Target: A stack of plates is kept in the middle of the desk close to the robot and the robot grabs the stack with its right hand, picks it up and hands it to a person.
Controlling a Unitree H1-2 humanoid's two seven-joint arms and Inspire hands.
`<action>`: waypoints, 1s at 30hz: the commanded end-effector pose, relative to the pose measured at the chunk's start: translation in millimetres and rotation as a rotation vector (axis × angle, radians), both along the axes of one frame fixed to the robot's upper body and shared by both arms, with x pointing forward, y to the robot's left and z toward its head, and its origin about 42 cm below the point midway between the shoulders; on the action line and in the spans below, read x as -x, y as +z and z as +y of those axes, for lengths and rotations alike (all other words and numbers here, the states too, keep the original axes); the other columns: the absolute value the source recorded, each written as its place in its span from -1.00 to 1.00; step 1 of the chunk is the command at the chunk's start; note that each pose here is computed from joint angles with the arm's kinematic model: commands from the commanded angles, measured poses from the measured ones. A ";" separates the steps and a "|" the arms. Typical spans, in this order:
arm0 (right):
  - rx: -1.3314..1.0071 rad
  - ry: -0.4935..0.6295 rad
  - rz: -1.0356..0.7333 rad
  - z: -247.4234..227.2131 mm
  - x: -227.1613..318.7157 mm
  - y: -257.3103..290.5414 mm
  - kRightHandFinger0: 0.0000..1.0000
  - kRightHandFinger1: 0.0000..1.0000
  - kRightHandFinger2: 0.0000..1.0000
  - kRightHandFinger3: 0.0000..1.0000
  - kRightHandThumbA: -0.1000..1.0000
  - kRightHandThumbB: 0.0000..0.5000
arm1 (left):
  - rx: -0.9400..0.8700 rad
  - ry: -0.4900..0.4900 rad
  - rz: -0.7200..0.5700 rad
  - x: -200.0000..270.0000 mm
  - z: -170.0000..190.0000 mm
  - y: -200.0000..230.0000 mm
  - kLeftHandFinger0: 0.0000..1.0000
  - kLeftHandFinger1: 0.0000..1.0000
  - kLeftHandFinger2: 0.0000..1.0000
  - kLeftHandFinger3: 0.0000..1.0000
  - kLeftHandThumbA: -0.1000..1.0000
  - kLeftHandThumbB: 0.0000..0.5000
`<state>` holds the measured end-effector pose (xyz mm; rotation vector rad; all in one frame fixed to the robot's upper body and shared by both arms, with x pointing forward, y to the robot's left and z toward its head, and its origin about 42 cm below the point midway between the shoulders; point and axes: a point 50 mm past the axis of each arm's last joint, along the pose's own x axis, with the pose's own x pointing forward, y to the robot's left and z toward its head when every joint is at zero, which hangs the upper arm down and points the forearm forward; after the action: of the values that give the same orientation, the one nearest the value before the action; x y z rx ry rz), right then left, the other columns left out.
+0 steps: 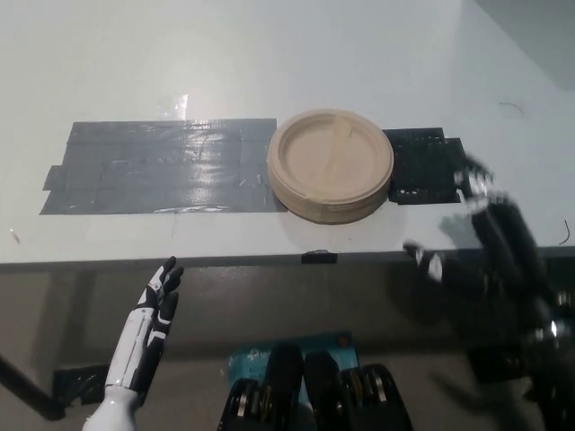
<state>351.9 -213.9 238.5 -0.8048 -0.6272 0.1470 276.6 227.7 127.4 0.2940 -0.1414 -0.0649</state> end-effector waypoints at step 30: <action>0.638 0.067 0.135 28.4 -107.1 21.4 1.00 1.00 1.00 1.00 0.82 1.00 | -0.016 -0.018 -0.075 -6.6 -2.1 15.8 1.00 1.00 1.00 1.00 1.00 -1.00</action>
<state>451.8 -184.0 233.9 -1.3358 -0.4562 0.4425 280.0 226.3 130.5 0.3047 -0.1536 -0.0669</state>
